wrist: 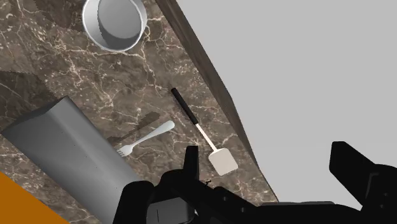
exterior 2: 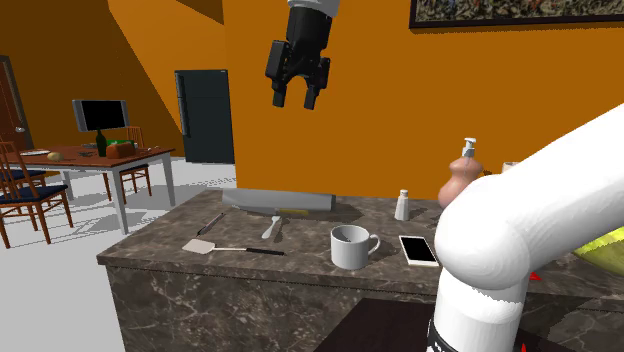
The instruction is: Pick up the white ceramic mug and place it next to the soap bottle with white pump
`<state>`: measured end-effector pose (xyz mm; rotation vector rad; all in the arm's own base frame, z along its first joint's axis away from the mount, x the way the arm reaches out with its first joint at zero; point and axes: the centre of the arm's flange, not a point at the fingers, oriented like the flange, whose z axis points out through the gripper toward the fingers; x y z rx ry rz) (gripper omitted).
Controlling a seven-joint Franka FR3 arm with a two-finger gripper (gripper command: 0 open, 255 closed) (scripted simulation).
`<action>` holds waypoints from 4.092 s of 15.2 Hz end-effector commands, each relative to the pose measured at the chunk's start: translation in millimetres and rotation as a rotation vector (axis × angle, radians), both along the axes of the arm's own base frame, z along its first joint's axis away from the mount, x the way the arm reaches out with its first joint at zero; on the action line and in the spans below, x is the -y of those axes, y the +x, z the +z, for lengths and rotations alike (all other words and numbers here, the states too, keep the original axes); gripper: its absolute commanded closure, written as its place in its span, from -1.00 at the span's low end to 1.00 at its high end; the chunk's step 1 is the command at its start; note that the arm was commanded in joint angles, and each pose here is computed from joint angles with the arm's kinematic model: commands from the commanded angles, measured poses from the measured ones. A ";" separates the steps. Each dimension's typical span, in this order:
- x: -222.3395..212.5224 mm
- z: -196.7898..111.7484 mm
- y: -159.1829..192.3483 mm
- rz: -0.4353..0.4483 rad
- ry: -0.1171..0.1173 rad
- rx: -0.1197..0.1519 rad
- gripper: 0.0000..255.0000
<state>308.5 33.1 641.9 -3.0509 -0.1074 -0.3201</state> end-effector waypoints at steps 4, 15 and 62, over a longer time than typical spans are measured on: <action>10.4 -36.8 2.8 -0.014 -0.013 -0.019 -1.00; 52.8 -170.6 5.8 -0.065 -0.062 -0.086 -1.00; 109.6 -309.4 -2.3 -0.123 -0.116 -0.162 1.00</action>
